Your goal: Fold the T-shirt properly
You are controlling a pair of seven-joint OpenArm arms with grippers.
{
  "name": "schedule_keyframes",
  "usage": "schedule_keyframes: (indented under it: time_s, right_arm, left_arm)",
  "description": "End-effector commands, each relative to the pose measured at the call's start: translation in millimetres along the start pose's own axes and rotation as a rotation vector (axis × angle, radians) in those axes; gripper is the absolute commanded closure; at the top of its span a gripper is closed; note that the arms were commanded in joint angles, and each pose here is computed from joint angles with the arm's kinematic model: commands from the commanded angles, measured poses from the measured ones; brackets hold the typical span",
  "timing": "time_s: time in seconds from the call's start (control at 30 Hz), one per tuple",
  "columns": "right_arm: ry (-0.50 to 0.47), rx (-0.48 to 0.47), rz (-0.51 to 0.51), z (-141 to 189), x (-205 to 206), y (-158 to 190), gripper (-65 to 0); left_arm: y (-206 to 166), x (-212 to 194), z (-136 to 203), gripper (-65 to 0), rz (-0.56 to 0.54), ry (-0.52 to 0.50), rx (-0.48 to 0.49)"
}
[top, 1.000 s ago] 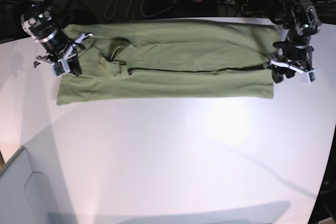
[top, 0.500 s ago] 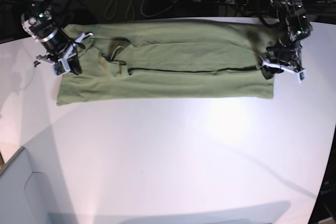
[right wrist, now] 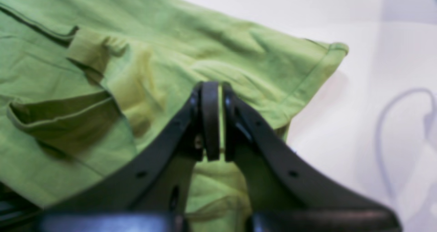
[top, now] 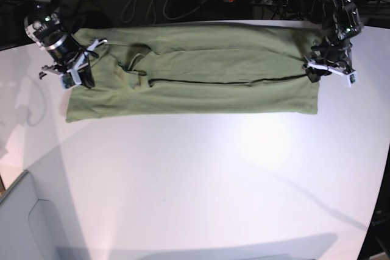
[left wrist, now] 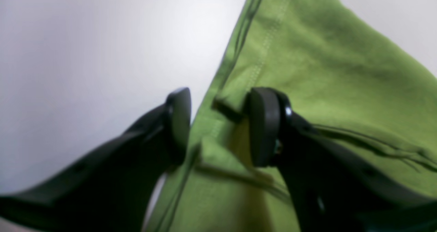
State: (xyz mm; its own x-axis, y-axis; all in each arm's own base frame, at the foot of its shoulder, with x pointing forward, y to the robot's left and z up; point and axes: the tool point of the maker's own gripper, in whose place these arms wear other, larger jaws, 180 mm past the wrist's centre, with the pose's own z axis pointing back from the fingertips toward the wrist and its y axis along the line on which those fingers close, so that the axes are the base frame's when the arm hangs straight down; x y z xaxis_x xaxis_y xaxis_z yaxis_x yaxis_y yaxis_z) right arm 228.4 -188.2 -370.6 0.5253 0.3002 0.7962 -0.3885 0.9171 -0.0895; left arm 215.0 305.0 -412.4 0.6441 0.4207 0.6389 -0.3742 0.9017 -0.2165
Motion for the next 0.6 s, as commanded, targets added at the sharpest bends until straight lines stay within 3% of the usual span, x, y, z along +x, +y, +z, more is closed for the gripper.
schedule_keyframes:
  time_s: [0.0,0.57]
  right_arm:
    - [-0.045,0.004,0.013,2.5,12.0,-2.3,-0.5]
    - [-0.046,0.004,0.012,2.4,12.0,-1.9,-0.5]
  left_arm:
    - [3.2,-2.2,2.0,-27.2,-0.011,0.021,0.011]
    - [14.2,-24.6,9.8,-27.1,-0.015,0.071,0.033]
